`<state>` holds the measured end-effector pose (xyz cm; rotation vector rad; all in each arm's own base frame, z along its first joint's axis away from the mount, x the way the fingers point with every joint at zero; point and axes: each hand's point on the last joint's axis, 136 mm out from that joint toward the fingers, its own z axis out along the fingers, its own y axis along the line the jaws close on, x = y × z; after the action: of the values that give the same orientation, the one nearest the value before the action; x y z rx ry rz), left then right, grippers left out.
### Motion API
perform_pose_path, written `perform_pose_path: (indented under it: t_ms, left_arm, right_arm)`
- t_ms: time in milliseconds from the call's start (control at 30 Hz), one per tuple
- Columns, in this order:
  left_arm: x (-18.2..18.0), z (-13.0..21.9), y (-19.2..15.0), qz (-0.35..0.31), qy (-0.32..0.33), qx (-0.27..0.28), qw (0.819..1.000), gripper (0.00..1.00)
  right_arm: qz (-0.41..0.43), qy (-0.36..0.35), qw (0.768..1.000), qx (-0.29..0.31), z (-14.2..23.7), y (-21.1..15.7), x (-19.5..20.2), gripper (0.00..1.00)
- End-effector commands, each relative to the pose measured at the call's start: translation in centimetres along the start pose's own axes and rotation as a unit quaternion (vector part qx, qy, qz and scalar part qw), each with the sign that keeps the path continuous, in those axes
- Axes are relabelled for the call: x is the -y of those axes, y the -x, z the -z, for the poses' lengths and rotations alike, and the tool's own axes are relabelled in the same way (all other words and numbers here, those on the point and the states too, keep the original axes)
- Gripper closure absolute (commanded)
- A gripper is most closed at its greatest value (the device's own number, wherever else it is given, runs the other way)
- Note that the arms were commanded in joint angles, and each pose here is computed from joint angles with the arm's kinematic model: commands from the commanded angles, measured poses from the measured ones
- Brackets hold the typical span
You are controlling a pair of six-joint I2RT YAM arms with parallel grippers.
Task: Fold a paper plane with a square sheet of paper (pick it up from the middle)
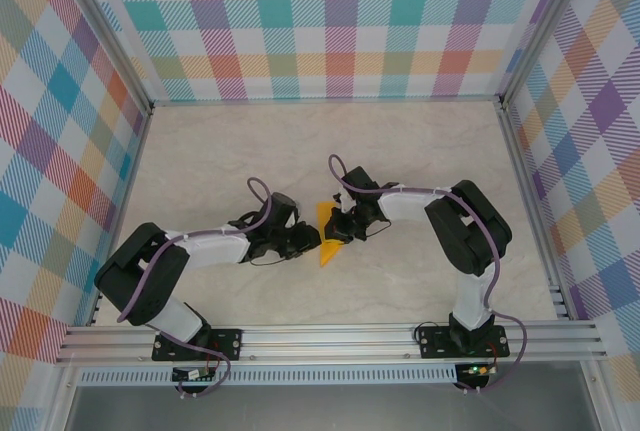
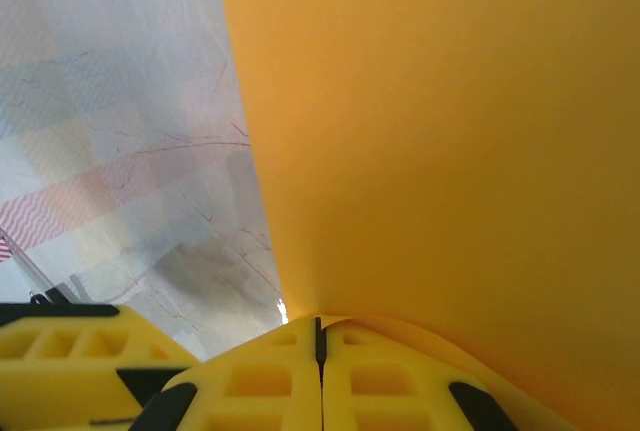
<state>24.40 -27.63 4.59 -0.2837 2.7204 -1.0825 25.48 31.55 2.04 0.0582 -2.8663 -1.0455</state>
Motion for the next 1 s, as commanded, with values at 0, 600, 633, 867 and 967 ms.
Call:
perform_pose_path:
  t_ms: [0,600,633,867,967]
  left_arm:
    - [1.2,0.2,-0.6,-0.008,-0.027,-0.003,1.000,0.78]
    - [1.2,-0.5,-2.5,-0.021,-0.021,-0.029,0.999,0.81]
    - [1.1,-0.6,-2.6,-0.021,-0.020,-0.031,0.999,0.81]
    - [0.7,-1.1,-2.9,-0.026,-0.005,-0.034,0.999,0.82]
    - [0.3,-1.5,-3.0,-0.024,0.002,-0.038,0.999,0.82]
  right_arm:
    - [0.006,-0.004,1.000,-0.004,-0.1,0.0,0.0,0.94]
    - [0.004,-0.005,1.000,-0.002,-0.4,0.4,0.1,0.94]
    - [0.003,-0.006,1.000,-0.002,-0.4,0.4,0.1,0.94]
    - [0.003,-0.005,1.000,-0.003,-0.5,0.4,0.1,0.94]
    - [0.003,-0.005,1.000,-0.003,-0.5,0.4,0.1,0.94]
